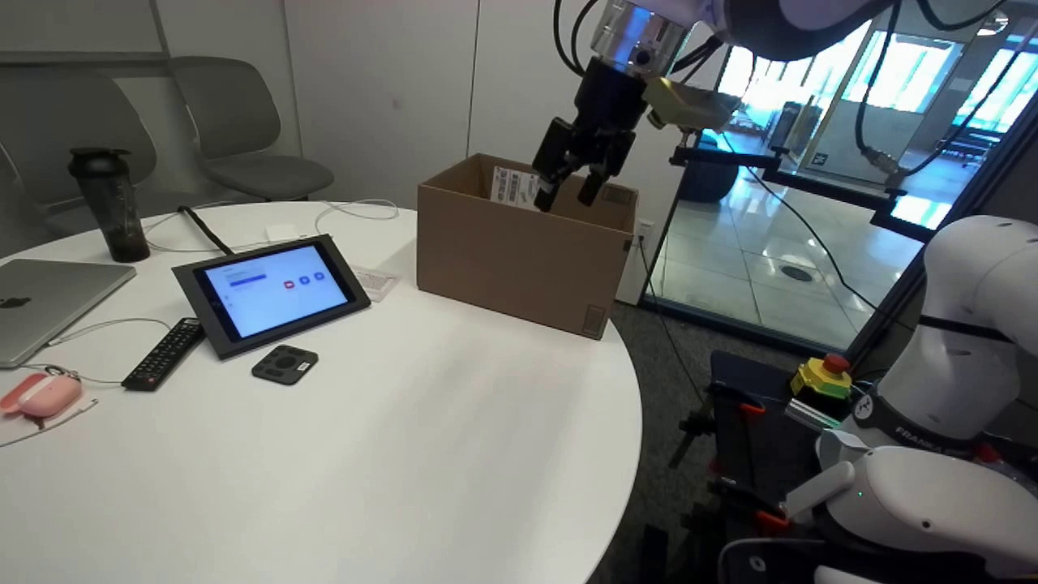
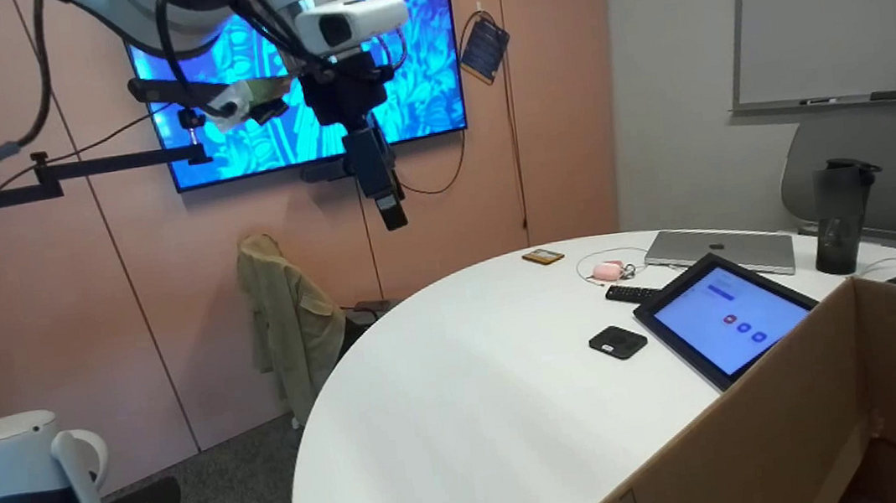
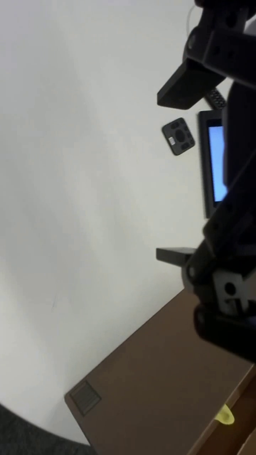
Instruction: Put the black marker on the green towel, fold the towel twice and place it inside the box
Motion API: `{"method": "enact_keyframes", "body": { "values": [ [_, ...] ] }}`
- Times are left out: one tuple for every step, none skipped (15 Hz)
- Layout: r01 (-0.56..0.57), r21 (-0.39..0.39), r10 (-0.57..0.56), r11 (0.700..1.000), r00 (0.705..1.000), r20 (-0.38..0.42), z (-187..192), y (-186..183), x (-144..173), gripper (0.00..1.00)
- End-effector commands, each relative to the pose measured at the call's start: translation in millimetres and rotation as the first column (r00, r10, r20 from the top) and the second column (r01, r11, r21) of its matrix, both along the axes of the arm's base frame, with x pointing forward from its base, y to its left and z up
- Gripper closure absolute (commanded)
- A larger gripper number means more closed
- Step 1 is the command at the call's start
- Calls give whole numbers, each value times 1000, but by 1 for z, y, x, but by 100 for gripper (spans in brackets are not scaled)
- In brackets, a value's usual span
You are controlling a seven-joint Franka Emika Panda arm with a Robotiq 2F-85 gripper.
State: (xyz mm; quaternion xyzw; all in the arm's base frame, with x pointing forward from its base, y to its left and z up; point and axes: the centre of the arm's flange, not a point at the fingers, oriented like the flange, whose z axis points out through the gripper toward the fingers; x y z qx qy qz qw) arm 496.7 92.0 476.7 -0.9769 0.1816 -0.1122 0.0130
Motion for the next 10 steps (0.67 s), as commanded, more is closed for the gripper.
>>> {"method": "enact_keyframes", "body": {
  "values": [
    [-176,-30,172,984,980,-105,25,-34,-3,0],
    [-226,-33,220,974,967,-130,25,-39,-5,0],
    [-139,-32,136,990,986,-97,11,-29,-7,0],
    [-171,-36,166,985,979,-114,12,-35,-7,0],
    [-189,-38,184,981,975,-122,13,-38,-7,0],
    [-200,-39,194,979,973,-126,13,-39,-7,0],
    [-206,-40,200,978,971,-128,12,-38,-8,0],
    [-211,-40,204,977,970,-129,12,-36,-8,0],
    [-213,-41,207,976,970,-130,12,-35,-8,0],
    [-215,-41,208,976,969,-130,12,-35,-8,0]
  ]
}}
